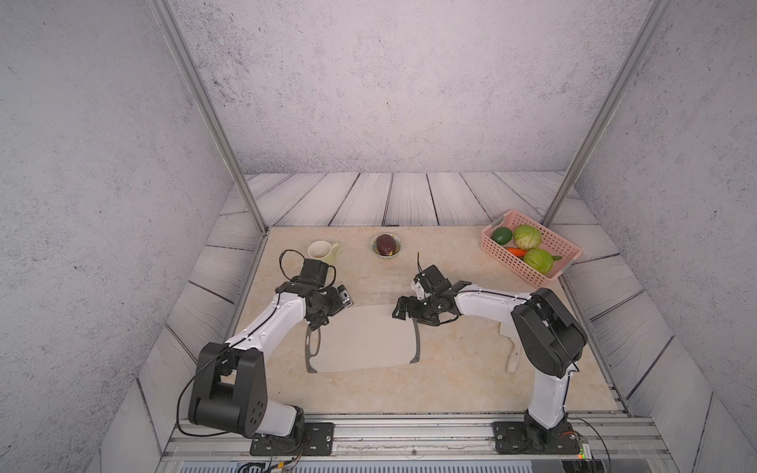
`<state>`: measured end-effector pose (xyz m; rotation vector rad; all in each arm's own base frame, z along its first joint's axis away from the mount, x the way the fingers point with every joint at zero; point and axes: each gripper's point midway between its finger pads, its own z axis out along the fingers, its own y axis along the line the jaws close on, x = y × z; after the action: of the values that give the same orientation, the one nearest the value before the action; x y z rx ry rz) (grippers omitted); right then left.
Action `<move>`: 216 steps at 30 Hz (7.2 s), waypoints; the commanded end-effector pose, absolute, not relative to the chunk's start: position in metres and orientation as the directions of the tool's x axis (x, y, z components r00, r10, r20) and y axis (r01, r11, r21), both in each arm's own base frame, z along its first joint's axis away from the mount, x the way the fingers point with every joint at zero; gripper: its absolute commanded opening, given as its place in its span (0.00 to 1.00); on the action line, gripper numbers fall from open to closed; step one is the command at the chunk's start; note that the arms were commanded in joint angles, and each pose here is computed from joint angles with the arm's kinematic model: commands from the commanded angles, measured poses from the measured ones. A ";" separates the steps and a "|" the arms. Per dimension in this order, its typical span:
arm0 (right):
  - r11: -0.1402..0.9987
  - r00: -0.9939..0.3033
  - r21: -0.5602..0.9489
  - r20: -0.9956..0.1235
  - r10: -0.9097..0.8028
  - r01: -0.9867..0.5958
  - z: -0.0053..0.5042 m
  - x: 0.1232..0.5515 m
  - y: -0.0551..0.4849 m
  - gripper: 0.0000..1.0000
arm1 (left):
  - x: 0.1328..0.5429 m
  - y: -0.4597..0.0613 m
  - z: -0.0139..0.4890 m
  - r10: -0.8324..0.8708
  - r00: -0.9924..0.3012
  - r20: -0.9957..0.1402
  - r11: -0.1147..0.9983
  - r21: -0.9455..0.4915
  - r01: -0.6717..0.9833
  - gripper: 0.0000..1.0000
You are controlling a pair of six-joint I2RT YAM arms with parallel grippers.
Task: Align the knife with the edge of the cutting board
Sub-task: Move the work surface to the center of the board.
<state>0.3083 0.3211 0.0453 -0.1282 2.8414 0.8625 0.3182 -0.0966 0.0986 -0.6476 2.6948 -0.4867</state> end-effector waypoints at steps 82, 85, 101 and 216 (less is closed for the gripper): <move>0.887 -0.985 0.459 -0.129 0.118 0.046 0.019 0.280 0.207 0.99 | 0.303 -0.157 0.022 -0.400 -0.916 0.029 0.852 -0.358 -0.383 0.98; 0.889 -0.984 0.455 -0.123 0.126 0.056 0.018 0.281 0.202 0.99 | 0.308 -0.164 0.024 -0.369 -0.929 0.031 0.867 -0.348 -0.356 0.98; 0.896 -0.984 0.436 -0.107 0.141 0.081 0.009 0.268 0.191 0.99 | 0.329 -0.197 0.029 -0.253 -0.967 -0.007 0.920 -0.312 -0.238 0.98; 0.851 -0.959 0.491 -0.095 0.267 0.188 0.018 0.272 0.164 0.99 | 0.343 -0.235 0.045 -0.144 -0.985 -0.096 0.922 -0.374 -0.098 0.98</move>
<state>0.3028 0.1706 0.0394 0.2856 2.7485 0.7664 0.3405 -0.2341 0.0435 -0.2149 2.9574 -0.5839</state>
